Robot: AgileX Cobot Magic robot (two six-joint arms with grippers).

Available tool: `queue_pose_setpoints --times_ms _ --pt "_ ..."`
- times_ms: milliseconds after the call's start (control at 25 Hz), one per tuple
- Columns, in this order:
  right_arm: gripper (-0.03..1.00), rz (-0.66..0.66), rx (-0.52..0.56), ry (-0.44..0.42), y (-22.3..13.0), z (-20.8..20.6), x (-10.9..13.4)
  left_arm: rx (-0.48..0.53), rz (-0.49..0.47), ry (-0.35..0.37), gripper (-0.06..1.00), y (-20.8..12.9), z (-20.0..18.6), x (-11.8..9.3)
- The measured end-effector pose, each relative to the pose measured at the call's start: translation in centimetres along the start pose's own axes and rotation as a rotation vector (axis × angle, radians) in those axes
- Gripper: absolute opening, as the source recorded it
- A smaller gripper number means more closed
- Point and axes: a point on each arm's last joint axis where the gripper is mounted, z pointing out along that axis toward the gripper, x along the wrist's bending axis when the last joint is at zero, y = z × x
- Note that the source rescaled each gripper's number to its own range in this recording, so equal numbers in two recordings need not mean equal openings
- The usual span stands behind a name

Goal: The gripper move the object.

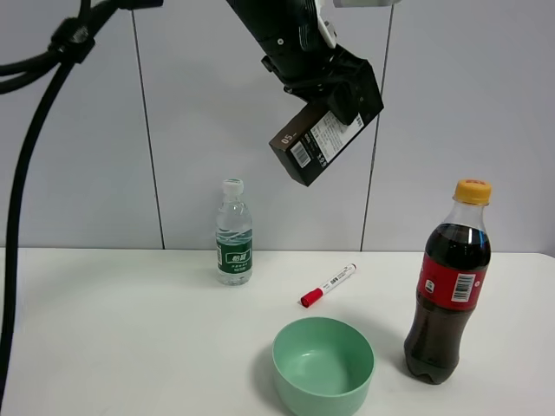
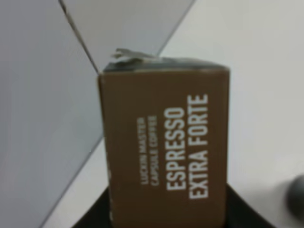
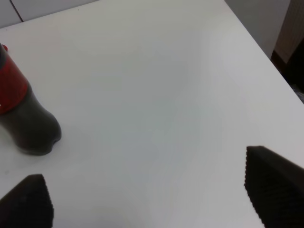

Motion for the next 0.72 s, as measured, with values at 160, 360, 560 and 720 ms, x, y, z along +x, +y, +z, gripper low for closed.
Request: queue_pose_setpoints --times_ms 160,360,560,720 --pt "1.00 0.000 0.000 0.000 0.0 0.0 0.0 -0.060 0.007 0.027 0.00 -0.1 1.5 0.2" --pt "1.00 0.000 0.000 0.000 0.0 0.0 0.0 -0.090 0.091 0.017 0.00 -0.2 3.1 -0.7" --pt "1.00 0.000 0.000 0.000 0.0 0.0 0.0 -0.093 0.343 -0.049 0.00 -0.9 5.0 -2.6" --pt "1.00 0.000 0.000 0.000 0.0 0.0 0.0 -0.093 0.524 -0.094 0.00 -1.8 6.6 -3.8"
